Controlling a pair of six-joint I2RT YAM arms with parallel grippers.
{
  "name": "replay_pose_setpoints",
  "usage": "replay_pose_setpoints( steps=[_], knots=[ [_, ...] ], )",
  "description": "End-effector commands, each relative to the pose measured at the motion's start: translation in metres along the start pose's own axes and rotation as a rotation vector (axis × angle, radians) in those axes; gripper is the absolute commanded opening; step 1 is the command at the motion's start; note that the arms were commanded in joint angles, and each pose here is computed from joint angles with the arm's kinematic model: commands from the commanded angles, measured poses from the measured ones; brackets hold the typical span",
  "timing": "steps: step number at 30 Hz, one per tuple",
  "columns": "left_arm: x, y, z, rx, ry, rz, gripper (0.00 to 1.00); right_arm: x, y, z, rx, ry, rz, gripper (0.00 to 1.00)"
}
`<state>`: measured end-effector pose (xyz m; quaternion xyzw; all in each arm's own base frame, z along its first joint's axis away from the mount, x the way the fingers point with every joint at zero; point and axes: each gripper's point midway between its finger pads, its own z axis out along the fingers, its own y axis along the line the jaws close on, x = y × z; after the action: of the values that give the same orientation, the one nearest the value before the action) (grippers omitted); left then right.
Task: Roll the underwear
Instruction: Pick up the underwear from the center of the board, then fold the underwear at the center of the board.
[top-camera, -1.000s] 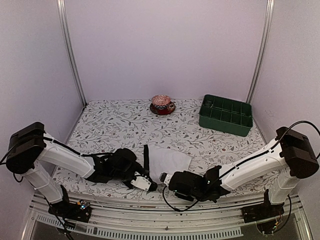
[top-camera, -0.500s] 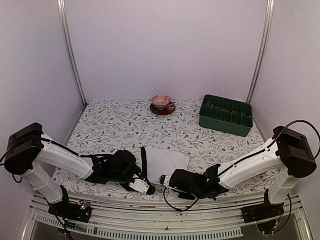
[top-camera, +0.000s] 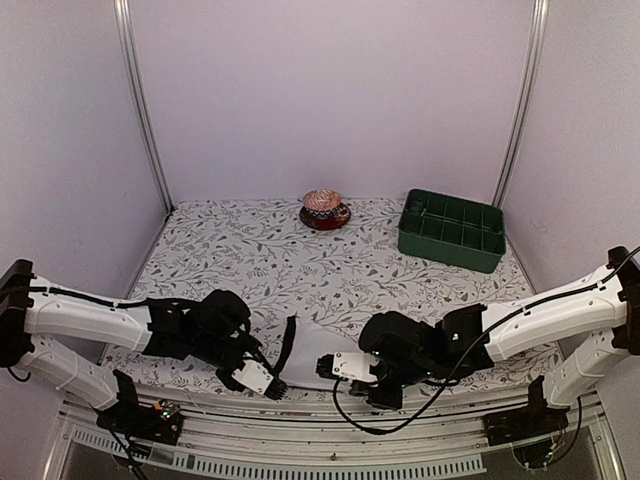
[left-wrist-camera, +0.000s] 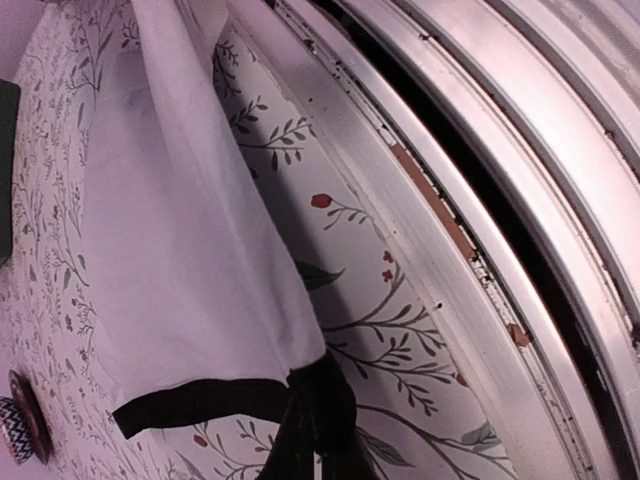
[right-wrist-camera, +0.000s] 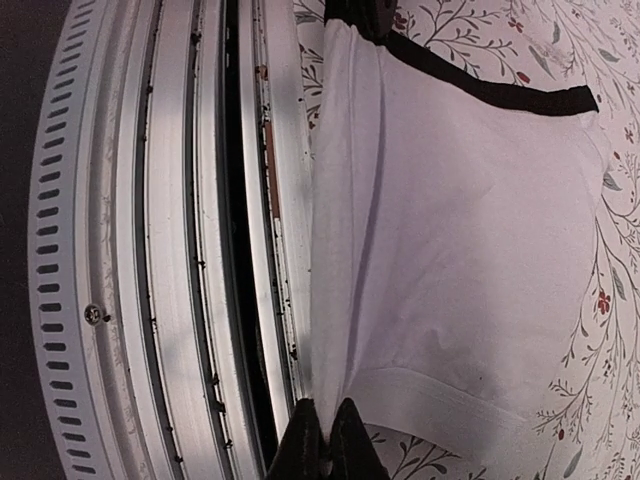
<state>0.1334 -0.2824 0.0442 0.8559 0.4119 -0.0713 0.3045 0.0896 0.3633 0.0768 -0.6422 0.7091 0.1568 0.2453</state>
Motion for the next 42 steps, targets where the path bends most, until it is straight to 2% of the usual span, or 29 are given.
replay_pose_setpoints(
  steps=[1, 12, 20, 42],
  knots=[
    [-0.006, -0.011, -0.015, 0.089, -0.047, -0.063, 0.0, -0.004, 0.016, -0.012, -0.107, 0.028, 0.045, 0.02],
    [-0.001, 0.015, -0.02, 0.146, -0.055, -0.137, 0.0, 0.025, -0.003, 0.013, -0.181, 0.157, 0.183, 0.02],
    [-0.001, 0.041, -0.014, 0.174, -0.042, -0.154, 0.0, 0.023, -0.023, 0.01, -0.198, 0.137, 0.254, 0.02],
    [0.025, 0.083, 0.018, 0.192, 0.066, -0.23, 0.0, 0.047, -0.076, 0.022, -0.058, 0.219, 0.305, 0.02]
  ],
)
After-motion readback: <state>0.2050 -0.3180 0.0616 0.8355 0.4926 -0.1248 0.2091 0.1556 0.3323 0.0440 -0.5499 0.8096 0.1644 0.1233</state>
